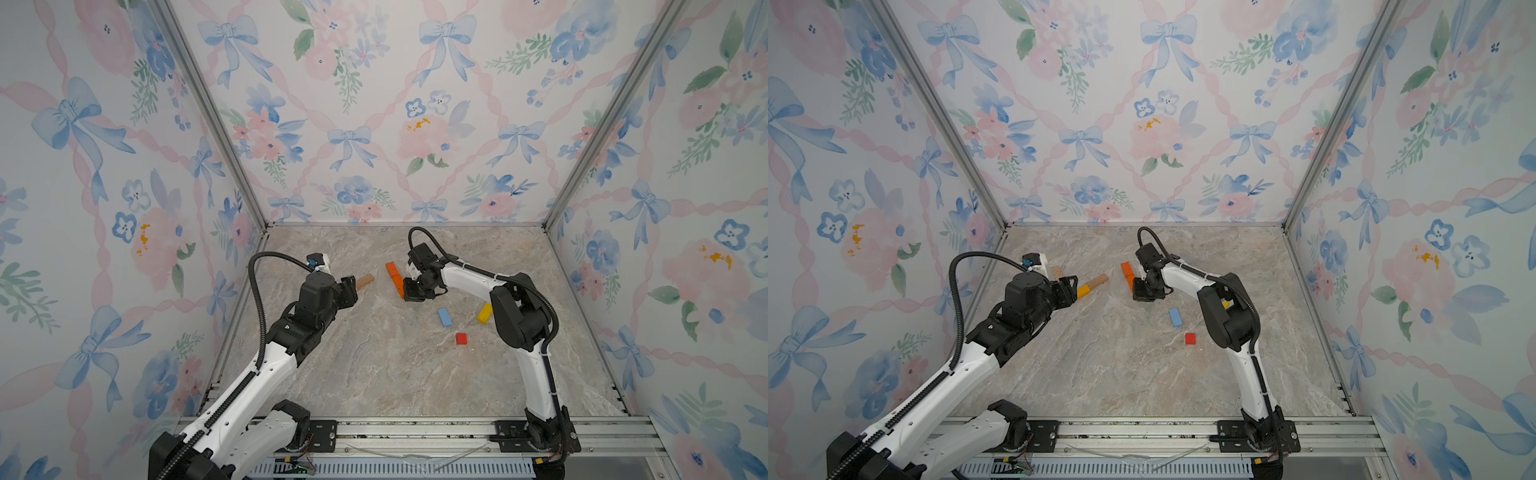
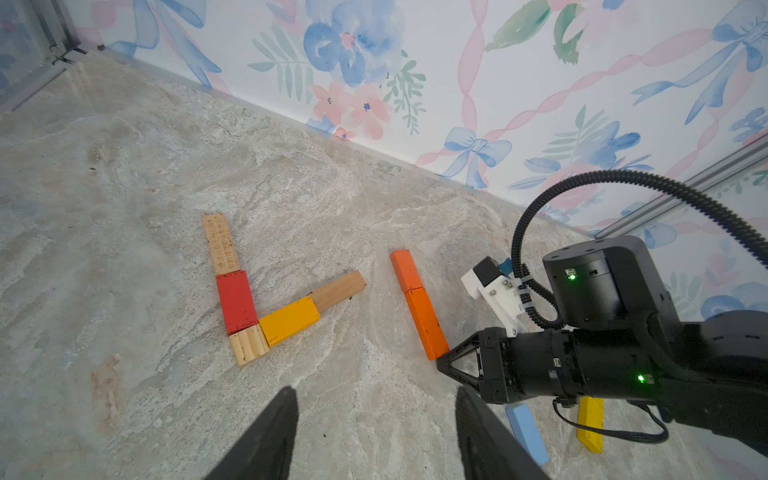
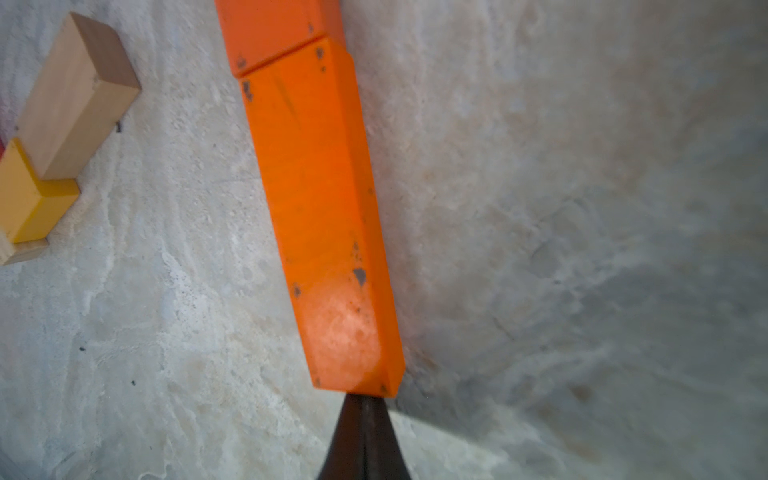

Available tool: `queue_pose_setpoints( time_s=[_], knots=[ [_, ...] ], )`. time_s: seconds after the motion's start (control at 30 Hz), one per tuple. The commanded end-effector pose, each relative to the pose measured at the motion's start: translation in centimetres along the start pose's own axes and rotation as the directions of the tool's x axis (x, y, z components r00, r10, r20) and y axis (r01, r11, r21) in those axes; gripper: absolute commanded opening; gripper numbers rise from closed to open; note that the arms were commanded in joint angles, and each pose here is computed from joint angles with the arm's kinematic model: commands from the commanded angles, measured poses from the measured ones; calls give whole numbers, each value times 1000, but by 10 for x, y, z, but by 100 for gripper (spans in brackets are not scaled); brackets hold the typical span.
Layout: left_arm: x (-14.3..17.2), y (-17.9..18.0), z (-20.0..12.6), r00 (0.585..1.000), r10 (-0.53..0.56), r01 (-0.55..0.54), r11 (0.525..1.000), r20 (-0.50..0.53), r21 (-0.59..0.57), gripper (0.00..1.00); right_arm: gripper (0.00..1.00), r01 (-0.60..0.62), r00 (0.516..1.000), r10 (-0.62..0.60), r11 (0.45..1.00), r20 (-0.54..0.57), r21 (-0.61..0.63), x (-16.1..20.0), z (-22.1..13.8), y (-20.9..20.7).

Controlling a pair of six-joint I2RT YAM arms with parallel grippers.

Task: Assemble the letter v with building blocks
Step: Assemble the building block at the center of the board, then pick up the building block from the center of the board.

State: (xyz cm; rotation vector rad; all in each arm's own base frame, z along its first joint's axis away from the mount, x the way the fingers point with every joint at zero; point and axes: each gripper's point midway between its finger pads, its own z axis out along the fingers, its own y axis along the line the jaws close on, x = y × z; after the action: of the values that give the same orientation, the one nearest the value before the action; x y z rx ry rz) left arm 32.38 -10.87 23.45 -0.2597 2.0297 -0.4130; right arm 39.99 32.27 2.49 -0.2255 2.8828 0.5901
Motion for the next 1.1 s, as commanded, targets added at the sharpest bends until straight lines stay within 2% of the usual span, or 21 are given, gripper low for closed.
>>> queue_pose_setpoints(
  time_s=[0.0, 0.33, 0.77, 0.9, 1.07],
  knots=[
    [-1, 5, -4, 1000, -5, 5, 1000, 6, -14, 63, 0, -26, 999, 28, 999, -44, 44, 8, 15, -16],
    [0, 4, -3, 1000, -8, 8, 1000, 3, -13, 63, 0, -16, 999, 17, 999, -28, 33, 6, -3, -9],
    [5, -5, 5, 1000, -8, 8, 999, -26, 32, 60, 2, 9, 994, -4, 999, 112, -42, 5, -99, 10],
    [9, -13, 12, 998, -8, 12, 998, -56, 67, 59, 7, 3, 992, -10, 999, 124, 51, 22, -120, -12],
    [16, -21, 21, 996, -9, 18, 995, -93, 98, 58, 11, -31, 995, 13, 983, 99, 183, 60, -132, -52]
  ],
)
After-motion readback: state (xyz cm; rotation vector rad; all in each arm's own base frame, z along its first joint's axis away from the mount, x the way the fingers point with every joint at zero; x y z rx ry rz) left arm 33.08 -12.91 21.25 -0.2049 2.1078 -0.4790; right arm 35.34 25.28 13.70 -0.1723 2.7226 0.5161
